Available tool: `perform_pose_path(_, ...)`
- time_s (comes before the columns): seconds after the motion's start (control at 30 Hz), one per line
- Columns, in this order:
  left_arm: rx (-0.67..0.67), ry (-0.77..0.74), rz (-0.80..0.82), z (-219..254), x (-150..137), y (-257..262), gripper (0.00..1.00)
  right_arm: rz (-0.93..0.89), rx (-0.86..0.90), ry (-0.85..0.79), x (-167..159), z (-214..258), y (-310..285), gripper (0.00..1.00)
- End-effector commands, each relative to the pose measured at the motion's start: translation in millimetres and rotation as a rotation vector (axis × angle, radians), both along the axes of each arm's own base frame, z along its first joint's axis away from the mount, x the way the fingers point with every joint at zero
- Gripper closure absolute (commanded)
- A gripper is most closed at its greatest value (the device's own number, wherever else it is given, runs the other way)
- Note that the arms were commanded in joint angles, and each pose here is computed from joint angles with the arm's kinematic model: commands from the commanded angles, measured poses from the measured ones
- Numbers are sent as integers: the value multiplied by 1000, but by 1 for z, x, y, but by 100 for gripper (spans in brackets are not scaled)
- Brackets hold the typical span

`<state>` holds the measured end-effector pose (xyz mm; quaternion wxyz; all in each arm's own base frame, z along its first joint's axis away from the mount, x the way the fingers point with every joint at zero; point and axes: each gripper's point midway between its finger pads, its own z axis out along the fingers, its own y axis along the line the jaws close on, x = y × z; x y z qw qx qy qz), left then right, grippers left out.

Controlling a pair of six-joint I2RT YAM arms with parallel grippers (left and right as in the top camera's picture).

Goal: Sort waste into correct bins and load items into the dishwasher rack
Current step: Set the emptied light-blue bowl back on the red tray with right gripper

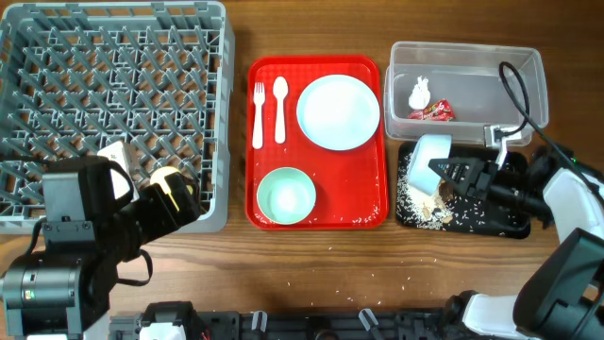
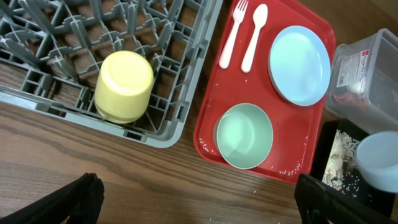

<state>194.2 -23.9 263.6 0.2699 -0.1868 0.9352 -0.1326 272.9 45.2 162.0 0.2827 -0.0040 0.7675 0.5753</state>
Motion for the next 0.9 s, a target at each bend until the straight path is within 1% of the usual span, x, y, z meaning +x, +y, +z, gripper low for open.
perform_pose_path(0.0,-3,-11,-20,3,0,-3,0,-31,87,-45,4,20,-1,96)
perform_pose_path(0.03,-3,-11,-20,3,0,-3,0,-13,32,-160,0,24,1,96)
perform_pose_path(0.07,-3,-11,-21,3,0,-3,0,-28,45,-44,6,16,-3,96)
perform_pose_path(0.1,-3,-11,-20,3,0,-3,0,-42,123,-3,6,25,-2,96)
perform_pose_path(0.13,-3,-11,-20,3,0,-3,0,-33,104,-137,1,38,2,96)
perform_pose_path(0.17,-3,-11,-20,3,0,-3,0,-11,10,-135,0,25,1,96)
perform_pose_path(0.2,-3,-11,-20,3,0,-3,0,-42,103,41,2,25,0,96)
perform_pose_path(0.23,-3,-11,-20,3,0,-3,0,-14,70,-114,-5,37,7,96)
perform_pose_path(0.27,-3,-11,-20,3,0,-3,0,4,-9,-136,-6,29,6,96)
perform_pose_path(0.3,-3,-11,-21,3,0,-3,0,-25,48,-14,-3,28,4,96)
perform_pose_path(0.33,-3,-11,-20,3,0,-3,0,-13,72,-90,-7,40,9,96)
perform_pose_path(0.37,-3,-11,-20,3,0,-3,0,16,-55,-160,-7,29,7,96)
perform_pose_path(0.4,-3,-11,-20,3,0,-3,0,-50,-81,96,2,5,-4,96)
perform_pose_path(0.43,-3,-11,-20,3,0,-3,0,-43,-59,120,1,9,0,96)
perform_pose_path(0.47,-3,-11,-20,3,0,-3,0,21,-100,58,-10,30,17,95)
perform_pose_path(0.5,-3,-11,-20,3,0,-3,0,35,-137,51,-13,37,21,95)
perform_pose_path(0.53,-3,-11,-20,3,0,-3,0,39,-221,56,-16,45,26,95)
perform_pose_path(0.57,-3,-11,-20,3,0,-3,0,25,-349,72,-18,49,27,95)
perform_pose_path(0.6,-3,-11,-21,3,0,-3,0,-27,-538,100,-20,51,25,95)
perform_pose_path(0.63,-3,-11,-20,3,0,-3,0,-87,-677,113,-22,53,22,95)
perform_pose_path(0.67,-3,-11,-21,3,0,-3,0,-146,-797,95,-29,58,32,96)
perform_pose_path(0.77,-3,-12,-20,3,0,-3,0,-141,-908,110,-43,49,70,96)
perform_pose_path(0.87,-3,-12,-20,3,0,-3,0,-8,-1007,153,-47,1,130,96)
